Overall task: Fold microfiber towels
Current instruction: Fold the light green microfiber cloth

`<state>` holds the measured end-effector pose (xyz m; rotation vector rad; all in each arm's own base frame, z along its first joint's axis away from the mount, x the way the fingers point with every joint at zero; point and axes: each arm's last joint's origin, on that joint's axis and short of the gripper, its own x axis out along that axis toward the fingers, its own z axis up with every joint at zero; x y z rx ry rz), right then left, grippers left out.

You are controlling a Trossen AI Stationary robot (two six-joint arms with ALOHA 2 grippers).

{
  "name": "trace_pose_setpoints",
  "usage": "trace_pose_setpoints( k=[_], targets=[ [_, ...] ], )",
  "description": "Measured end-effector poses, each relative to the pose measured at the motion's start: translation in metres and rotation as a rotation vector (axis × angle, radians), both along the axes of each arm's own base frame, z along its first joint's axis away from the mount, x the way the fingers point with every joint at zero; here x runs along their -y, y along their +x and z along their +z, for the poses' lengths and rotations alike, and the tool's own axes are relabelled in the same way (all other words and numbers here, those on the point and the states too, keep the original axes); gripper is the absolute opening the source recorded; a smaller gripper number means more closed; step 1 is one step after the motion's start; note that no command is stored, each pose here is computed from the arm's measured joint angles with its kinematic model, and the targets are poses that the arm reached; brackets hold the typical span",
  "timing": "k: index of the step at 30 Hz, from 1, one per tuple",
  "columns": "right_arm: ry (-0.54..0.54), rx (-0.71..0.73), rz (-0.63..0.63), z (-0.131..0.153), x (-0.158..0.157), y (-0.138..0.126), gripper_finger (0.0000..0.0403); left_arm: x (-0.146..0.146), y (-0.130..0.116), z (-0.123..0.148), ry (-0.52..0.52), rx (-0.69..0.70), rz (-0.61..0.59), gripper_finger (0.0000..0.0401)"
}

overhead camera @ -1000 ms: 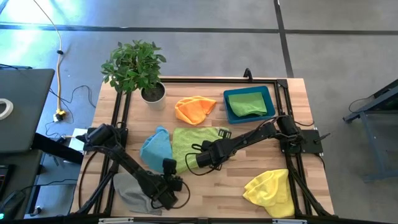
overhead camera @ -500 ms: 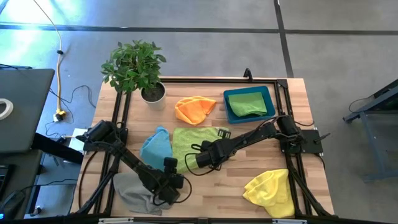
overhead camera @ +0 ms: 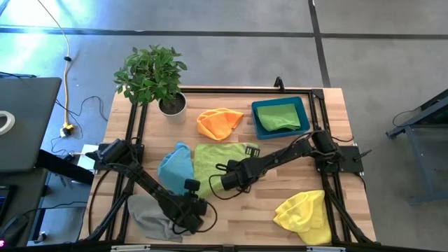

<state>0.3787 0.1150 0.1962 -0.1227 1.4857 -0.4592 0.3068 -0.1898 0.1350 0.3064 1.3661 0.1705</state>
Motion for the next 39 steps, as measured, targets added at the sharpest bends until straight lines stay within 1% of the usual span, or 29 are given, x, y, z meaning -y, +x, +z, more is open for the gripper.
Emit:
trace_pose_setpoints(
  k=[3,7,11,16,19,22,26,29,32,33,36,39],
  targets=[
    [-0.011,-0.040,0.055,0.001,-0.011,-0.007,0.0000,0.005,0.000,0.017,0.053,-0.005,0.011,0.0007],
    [-0.030,-0.080,0.116,0.006,-0.029,-0.020,0.0000,0.007,-0.005,0.044,0.191,-0.026,0.046,0.0002],
    [-0.062,-0.095,0.135,0.018,-0.040,-0.034,0.0000,0.003,-0.006,0.069,0.319,-0.023,0.060,0.0004],
    [-0.156,-0.113,0.161,0.033,-0.037,-0.047,0.0000,-0.011,0.000,0.095,0.454,-0.014,0.049,0.0004],
    [-0.218,-0.117,0.140,0.041,-0.028,-0.049,0.0000,-0.026,0.008,0.107,0.510,0.019,0.058,0.0004],
    [-0.213,-0.090,0.143,0.053,-0.017,-0.049,0.0000,-0.045,0.012,0.126,0.500,0.048,0.041,0.0002],
    [-0.216,-0.044,0.138,0.076,0.003,-0.054,0.0000,-0.075,0.006,0.159,0.454,0.096,0.074,0.0001],
    [-0.231,0.002,0.141,0.099,0.022,-0.061,0.0000,-0.099,-0.002,0.190,0.366,0.157,0.076,0.0001],
    [-0.231,0.049,0.114,0.120,0.045,-0.068,0.0000,-0.127,-0.006,0.215,0.249,0.222,0.044,0.0001],
    [-0.232,0.070,0.102,0.127,0.054,-0.071,0.0000,-0.137,-0.009,0.223,0.228,0.243,0.041,0.0001],
    [-0.260,0.114,0.063,0.144,0.079,-0.079,0.0000,-0.170,-0.017,0.242,0.211,0.297,0.060,0.0000],
    [-0.272,0.153,0.010,0.155,0.103,-0.084,0.0000,-0.201,-0.025,0.254,0.240,0.328,0.115,0.0000]
  ],
)
